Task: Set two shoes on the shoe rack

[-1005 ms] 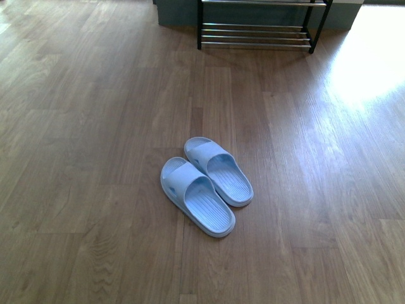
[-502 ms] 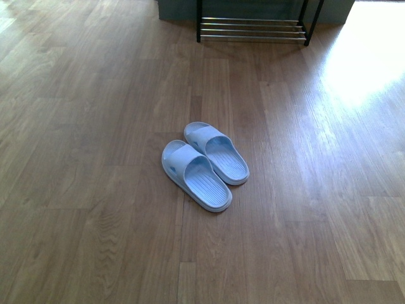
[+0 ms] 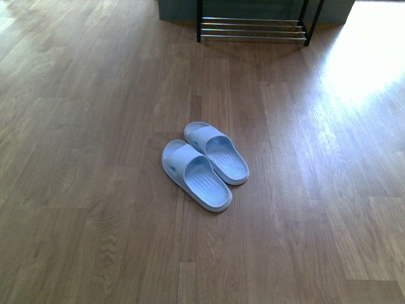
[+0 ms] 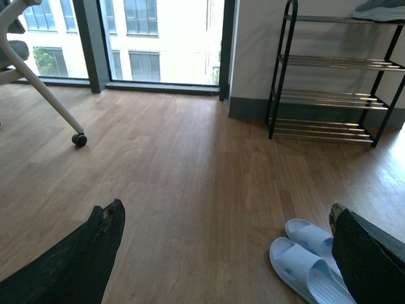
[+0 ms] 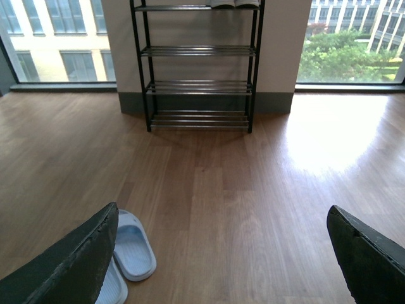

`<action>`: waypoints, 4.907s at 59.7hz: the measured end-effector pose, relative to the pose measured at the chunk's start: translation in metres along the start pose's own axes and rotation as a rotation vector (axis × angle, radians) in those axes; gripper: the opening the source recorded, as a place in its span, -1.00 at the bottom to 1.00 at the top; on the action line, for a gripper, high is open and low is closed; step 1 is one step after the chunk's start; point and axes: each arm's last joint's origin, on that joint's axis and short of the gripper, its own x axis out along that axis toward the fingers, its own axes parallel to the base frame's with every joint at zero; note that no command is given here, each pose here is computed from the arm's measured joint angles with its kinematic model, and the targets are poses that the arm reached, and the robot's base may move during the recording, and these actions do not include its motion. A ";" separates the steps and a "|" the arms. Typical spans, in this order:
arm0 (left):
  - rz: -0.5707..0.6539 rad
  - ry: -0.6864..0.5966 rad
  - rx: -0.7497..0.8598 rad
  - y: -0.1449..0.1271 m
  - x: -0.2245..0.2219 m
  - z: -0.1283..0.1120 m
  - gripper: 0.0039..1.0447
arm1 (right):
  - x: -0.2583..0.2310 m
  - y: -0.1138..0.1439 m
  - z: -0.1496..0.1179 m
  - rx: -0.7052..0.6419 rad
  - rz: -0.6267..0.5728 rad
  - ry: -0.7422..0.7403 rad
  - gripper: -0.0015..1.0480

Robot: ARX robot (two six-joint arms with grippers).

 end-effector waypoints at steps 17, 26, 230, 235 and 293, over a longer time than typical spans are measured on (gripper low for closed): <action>0.000 0.000 0.000 0.000 0.000 0.000 0.83 | 0.000 0.000 0.000 0.000 0.000 -0.001 0.82; 0.000 0.000 0.000 0.000 0.000 0.000 0.83 | 0.000 0.000 0.000 0.000 0.000 0.001 0.82; 0.222 1.302 0.484 -0.115 0.240 -0.341 -0.98 | 0.000 0.000 0.000 0.000 0.000 0.001 0.82; 0.229 1.305 0.490 -0.113 0.238 -0.341 -0.98 | 0.000 0.000 0.000 0.000 0.000 0.001 0.82; 0.302 0.870 0.219 -0.078 0.166 -0.062 -0.98 | 0.000 0.000 0.000 0.000 0.000 0.001 0.82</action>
